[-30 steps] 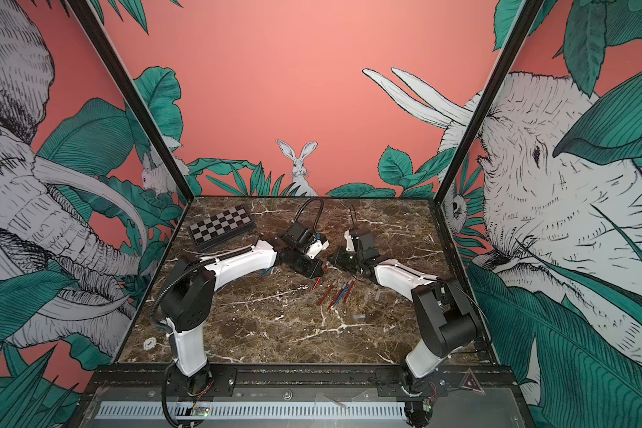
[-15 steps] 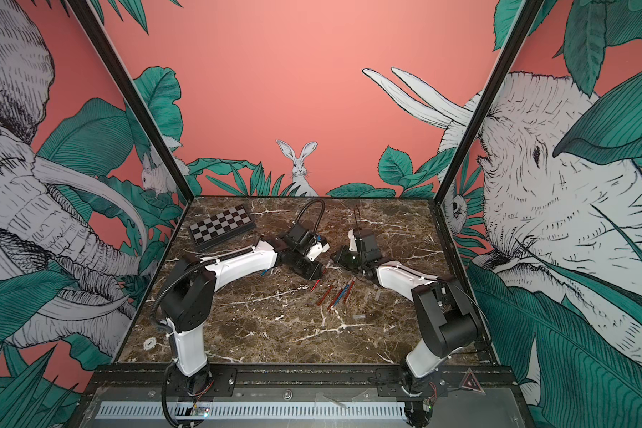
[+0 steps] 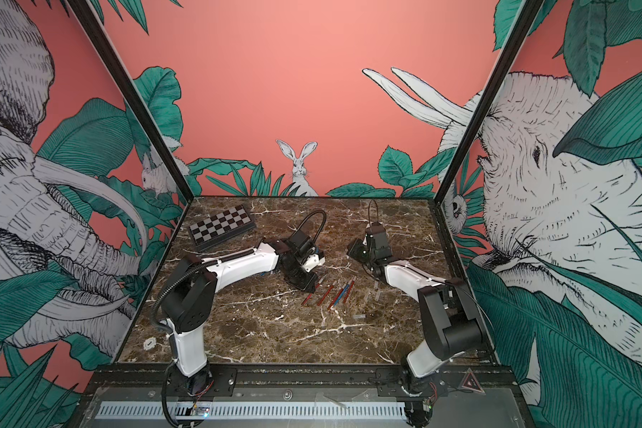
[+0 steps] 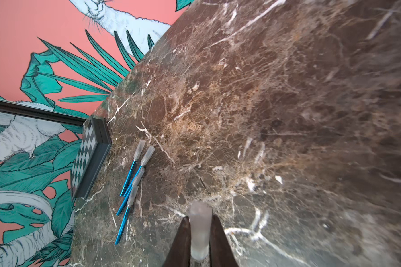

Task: Remove protective caps from carving knives
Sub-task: Remove the protective sleeve from the carving knife, then place the protective sleeve at the center of the board.

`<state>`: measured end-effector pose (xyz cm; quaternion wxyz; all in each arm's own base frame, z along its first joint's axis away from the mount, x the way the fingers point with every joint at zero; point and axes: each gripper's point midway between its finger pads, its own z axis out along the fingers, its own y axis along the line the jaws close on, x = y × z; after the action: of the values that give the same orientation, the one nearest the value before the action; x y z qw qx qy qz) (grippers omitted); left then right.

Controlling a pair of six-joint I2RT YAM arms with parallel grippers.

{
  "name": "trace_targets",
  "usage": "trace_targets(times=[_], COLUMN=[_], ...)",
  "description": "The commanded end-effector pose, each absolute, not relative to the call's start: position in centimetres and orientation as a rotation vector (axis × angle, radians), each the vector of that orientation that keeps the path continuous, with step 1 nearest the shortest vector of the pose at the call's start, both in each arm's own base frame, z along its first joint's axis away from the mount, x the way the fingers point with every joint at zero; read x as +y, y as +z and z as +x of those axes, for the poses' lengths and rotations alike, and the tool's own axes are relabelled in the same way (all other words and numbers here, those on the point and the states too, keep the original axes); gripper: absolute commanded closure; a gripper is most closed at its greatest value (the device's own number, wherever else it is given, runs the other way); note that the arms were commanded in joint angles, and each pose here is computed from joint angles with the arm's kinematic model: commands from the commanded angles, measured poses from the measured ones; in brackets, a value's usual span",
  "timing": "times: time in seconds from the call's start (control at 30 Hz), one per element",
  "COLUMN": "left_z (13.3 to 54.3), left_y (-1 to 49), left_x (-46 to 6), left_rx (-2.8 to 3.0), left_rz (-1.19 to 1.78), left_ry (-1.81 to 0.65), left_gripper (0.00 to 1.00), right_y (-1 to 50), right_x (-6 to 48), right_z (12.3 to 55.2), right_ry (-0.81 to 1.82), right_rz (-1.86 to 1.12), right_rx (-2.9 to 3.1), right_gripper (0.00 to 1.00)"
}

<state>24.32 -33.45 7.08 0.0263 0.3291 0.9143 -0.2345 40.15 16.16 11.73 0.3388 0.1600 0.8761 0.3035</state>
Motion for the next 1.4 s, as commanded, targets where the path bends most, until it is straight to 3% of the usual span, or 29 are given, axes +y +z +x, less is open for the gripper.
trace_targets(times=[0.0,0.27,0.47,1.17,1.37], left_z=[24.4,26.3,27.3,27.2,27.3], left_y=[7.9,7.3,6.1,4.0,4.1], left_x=[-33.6,-34.7,-35.0,-35.1,-35.2], left_rx=[2.817,2.820,2.827,2.860,2.861], left_rz=[1.021,0.946,0.931,0.965,0.971], left_ry=[-0.714,-0.684,-0.639,-0.624,-0.621], left_gripper=[1.00,1.00,1.00,1.00,0.92], right_y=[11.4,8.8,6.6,7.5,8.1], right_x=[13.6,8.9,8.6,9.6,9.4], right_z=[38.6,33.7,31.7,33.6,33.6], right_ry=[0.740,0.676,0.699,0.693,0.682], right_rz=[0.462,0.519,0.493,0.430,0.440], right_rx=[2.317,2.517,2.657,2.672,2.645], right_gripper=[0.85,0.84,0.83,0.81,0.80])
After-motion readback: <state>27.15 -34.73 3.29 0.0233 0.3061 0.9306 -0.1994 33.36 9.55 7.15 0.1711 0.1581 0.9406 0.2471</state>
